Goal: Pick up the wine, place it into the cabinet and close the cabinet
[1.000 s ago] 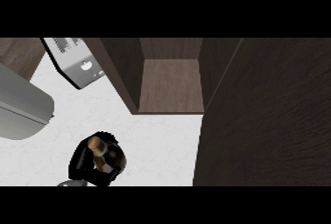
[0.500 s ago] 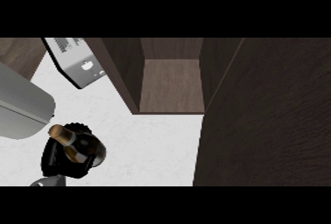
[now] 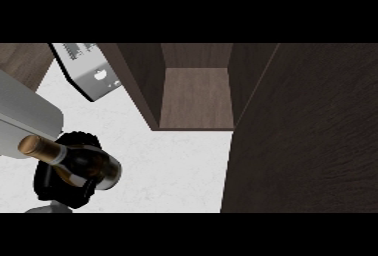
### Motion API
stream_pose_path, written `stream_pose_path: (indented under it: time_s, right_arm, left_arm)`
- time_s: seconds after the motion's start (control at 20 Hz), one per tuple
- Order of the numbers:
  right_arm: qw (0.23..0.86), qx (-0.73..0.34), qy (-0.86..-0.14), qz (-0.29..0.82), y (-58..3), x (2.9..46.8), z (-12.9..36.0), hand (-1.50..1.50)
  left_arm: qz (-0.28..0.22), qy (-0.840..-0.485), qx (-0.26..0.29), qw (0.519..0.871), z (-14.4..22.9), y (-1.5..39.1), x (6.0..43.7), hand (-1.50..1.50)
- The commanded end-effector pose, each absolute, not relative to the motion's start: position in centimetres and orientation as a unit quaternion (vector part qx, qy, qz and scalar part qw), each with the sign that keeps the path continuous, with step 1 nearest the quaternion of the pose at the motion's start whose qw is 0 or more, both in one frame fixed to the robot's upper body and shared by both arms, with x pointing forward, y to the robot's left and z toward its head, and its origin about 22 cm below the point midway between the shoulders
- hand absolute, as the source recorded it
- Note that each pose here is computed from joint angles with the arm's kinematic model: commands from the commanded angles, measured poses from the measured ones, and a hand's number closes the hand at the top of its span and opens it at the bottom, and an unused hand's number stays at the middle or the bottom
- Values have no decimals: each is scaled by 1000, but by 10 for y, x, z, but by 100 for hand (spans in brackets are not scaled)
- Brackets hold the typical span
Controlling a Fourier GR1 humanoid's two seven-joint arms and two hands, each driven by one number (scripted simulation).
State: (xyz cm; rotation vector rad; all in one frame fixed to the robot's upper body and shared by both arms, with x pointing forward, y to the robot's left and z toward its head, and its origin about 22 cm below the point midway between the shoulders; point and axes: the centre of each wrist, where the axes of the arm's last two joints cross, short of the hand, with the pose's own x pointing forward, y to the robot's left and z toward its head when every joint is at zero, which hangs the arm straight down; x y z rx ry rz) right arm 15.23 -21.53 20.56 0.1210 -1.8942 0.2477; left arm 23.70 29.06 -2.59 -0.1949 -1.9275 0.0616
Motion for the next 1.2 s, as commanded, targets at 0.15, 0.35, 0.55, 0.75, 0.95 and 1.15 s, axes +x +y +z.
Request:
stream_pose_path:
  time_s: [0.15, 0.35, 0.55, 0.75, 0.95, 1.15]
  right_arm:
    - [559, 88, -818, 105, -216, 126, 204, -150]
    - [557, 88, -818, 110, -222, 126, 212, -150]
    - [557, 88, -820, 102, -214, 128, 211, -150]
    - [561, 84, -817, 100, -220, 131, 208, -150]
    - [553, 91, -822, 99, -216, 129, 220, -150]
    - [563, 90, -815, 101, -223, 121, 208, -150]
  left_arm:
    - [5, -819, -104, 565, 28, 246, 233, 150]
    - [-7, -820, -99, 563, 51, 221, 221, 150]
    - [-15, -799, -150, 582, 75, 200, 239, 150]
    - [-12, -815, -155, 558, 102, 145, 229, 150]
    - [-8, -809, -160, 566, 93, 138, 240, 150]
    - [9, -803, -154, 575, 127, 111, 255, 150]
